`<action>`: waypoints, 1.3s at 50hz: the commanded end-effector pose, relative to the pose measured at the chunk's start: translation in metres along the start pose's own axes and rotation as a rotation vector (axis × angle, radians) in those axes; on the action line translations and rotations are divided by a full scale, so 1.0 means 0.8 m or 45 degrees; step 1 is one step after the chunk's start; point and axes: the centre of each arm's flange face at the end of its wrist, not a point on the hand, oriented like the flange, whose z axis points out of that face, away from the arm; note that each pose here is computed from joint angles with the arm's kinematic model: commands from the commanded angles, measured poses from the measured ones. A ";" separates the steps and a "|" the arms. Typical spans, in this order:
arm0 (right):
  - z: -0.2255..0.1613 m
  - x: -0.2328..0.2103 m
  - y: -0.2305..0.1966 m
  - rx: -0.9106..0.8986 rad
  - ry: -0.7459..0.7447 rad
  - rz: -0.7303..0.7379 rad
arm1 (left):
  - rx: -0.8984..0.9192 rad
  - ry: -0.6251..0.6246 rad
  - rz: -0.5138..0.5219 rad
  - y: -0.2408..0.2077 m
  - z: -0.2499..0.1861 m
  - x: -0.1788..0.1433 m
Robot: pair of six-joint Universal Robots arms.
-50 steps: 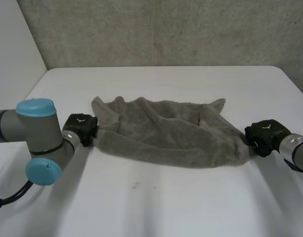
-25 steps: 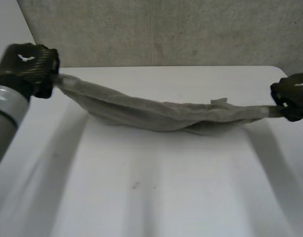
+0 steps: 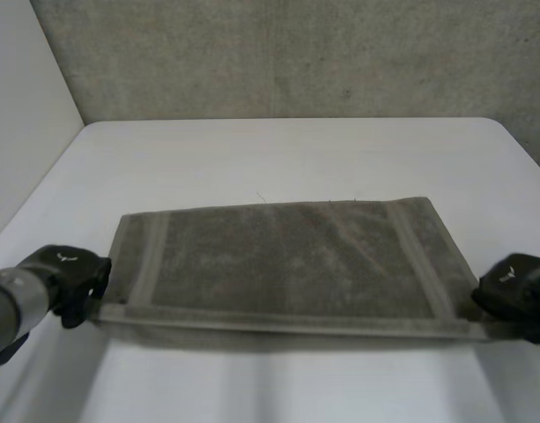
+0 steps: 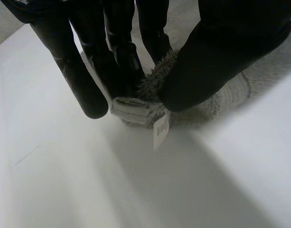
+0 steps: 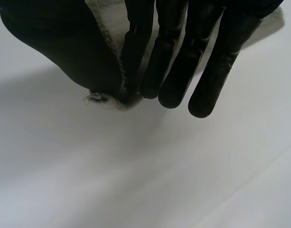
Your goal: Fold the towel.
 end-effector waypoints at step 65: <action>-0.031 -0.003 0.010 -0.008 0.025 0.000 | -0.019 -0.102 -0.114 0.015 -0.035 0.005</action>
